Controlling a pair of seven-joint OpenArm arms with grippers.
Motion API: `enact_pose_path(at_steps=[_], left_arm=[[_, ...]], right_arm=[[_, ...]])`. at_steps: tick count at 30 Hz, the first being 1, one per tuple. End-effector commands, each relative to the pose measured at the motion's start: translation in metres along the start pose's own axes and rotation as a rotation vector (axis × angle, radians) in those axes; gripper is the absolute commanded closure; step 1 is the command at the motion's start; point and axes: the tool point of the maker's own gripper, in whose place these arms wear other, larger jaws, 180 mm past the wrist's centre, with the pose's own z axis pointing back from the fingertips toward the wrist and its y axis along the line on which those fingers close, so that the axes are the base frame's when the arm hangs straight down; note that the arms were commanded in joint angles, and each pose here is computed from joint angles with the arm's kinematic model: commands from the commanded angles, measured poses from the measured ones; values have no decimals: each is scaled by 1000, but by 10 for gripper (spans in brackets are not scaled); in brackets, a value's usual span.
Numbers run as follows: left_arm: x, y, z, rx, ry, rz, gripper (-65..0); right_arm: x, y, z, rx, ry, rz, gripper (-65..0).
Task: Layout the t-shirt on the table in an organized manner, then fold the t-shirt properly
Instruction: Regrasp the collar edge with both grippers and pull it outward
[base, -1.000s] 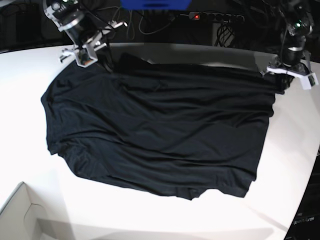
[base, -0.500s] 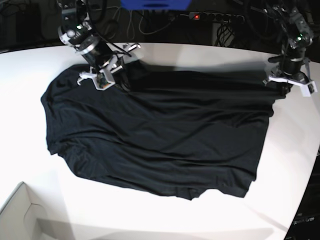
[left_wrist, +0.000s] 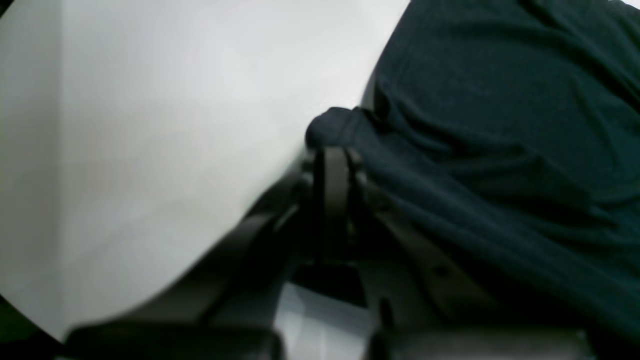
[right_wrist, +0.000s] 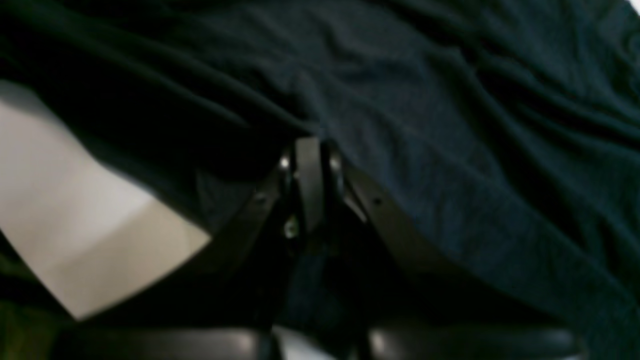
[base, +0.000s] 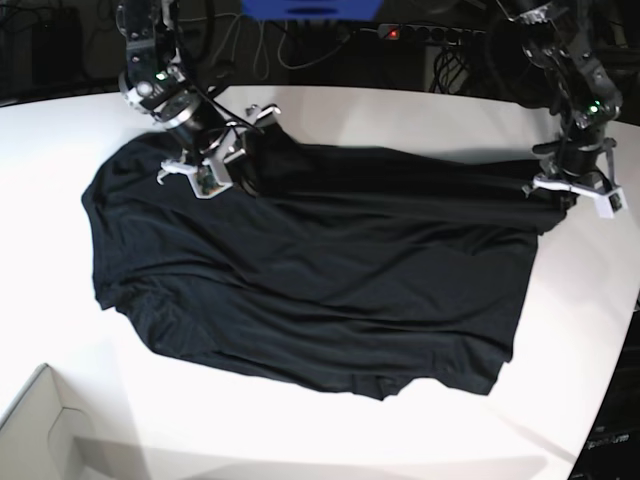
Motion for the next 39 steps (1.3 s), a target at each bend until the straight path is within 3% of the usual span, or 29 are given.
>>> enact_pose_path(at_steps=[1, 7, 14, 18, 23, 34, 37, 39], left_arm=[[13, -2, -3, -9, -37, 0, -4], [-2, 0, -14, -6, 10, 31, -36], [-12, -5, -12, -21, 34, 12, -347], [-7, -2, -2, -18, 12, -3, -452], [-9, 2, 9, -7, 12, -31, -470], [-51, 8, -13, 4, 124, 35, -470], [-56, 9, -14, 6, 138, 41, -464], [-57, 9, -15, 4, 140, 40, -418]], right_arm=[[18, -5, -3, -3, -52, 9, 0], [12, -15, -17, -10, 29, 22, 0], [11, -17, -17, -14, 54, 29, -205], [12, -17, -17, -14, 51, 27, -259], [21, -16, -10, -23, 27, 38, -294], [28, -3, 4, -22, -1, 29, -394], [31, 3, 13, -20, -9, 34, -401], [30, 8, 19, -16, -7, 35, -401]])
